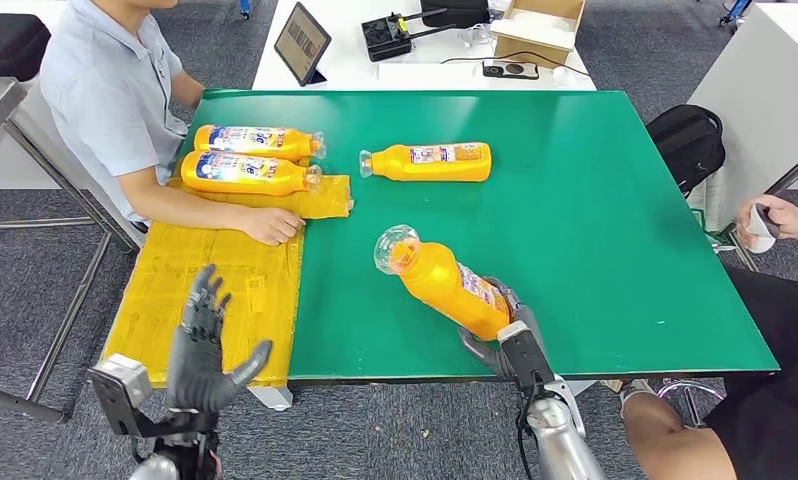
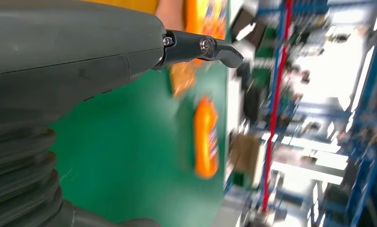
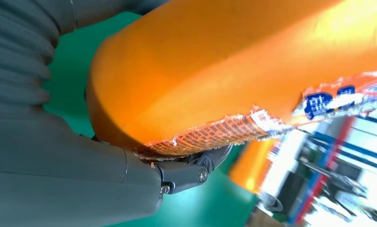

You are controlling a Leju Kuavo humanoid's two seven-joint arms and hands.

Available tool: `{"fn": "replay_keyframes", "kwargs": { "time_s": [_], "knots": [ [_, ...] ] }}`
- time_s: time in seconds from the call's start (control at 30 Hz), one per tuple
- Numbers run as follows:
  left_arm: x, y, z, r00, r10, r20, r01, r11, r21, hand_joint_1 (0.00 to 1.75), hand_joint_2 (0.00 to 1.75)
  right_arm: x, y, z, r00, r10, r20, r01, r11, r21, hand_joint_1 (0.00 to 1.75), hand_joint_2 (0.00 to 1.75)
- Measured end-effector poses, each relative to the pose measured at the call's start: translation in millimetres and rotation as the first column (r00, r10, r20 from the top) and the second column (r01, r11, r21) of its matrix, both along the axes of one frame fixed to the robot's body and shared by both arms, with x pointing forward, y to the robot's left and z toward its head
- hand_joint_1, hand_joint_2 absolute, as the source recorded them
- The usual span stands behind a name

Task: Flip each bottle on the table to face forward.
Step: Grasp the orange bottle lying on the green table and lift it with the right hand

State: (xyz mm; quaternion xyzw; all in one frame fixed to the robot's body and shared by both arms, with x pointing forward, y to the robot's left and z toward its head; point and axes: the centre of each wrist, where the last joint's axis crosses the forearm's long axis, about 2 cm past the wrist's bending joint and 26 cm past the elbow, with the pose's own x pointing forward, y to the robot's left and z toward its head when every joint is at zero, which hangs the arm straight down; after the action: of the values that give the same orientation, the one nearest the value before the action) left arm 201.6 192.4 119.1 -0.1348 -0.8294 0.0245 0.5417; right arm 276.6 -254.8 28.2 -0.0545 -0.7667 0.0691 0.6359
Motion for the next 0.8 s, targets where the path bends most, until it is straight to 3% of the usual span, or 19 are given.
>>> {"fn": "replay_keyframes", "kwargs": {
  "time_s": [0.13, 0.27, 0.8],
  "knots": [
    [-17.7, -17.9, -5.8, 0.993, -0.119, -0.015, 0.12, 0.993, 0.021, 0.0, 1.75, -3.6, 13.6, 12.7, 0.997, -0.018, 0.072, 0.012, 0.996, 0.083, 1.75, 1.75],
    [-26.6, -31.6, -6.0, 0.984, -0.177, 0.011, 0.176, 0.984, 0.029, 0.0, 1.75, -3.9, 27.8, 22.7, 0.995, -0.005, 0.097, -0.009, 0.99, 0.139, 1.75, 1.75],
    [-12.2, -53.7, 14.3, 0.962, -0.242, 0.126, 0.241, 0.97, 0.028, 0.0, 1.75, -10.3, 119.2, 31.4, 0.962, 0.239, 0.132, -0.247, 0.968, 0.042, 1.75, 1.75]
  ]
}}
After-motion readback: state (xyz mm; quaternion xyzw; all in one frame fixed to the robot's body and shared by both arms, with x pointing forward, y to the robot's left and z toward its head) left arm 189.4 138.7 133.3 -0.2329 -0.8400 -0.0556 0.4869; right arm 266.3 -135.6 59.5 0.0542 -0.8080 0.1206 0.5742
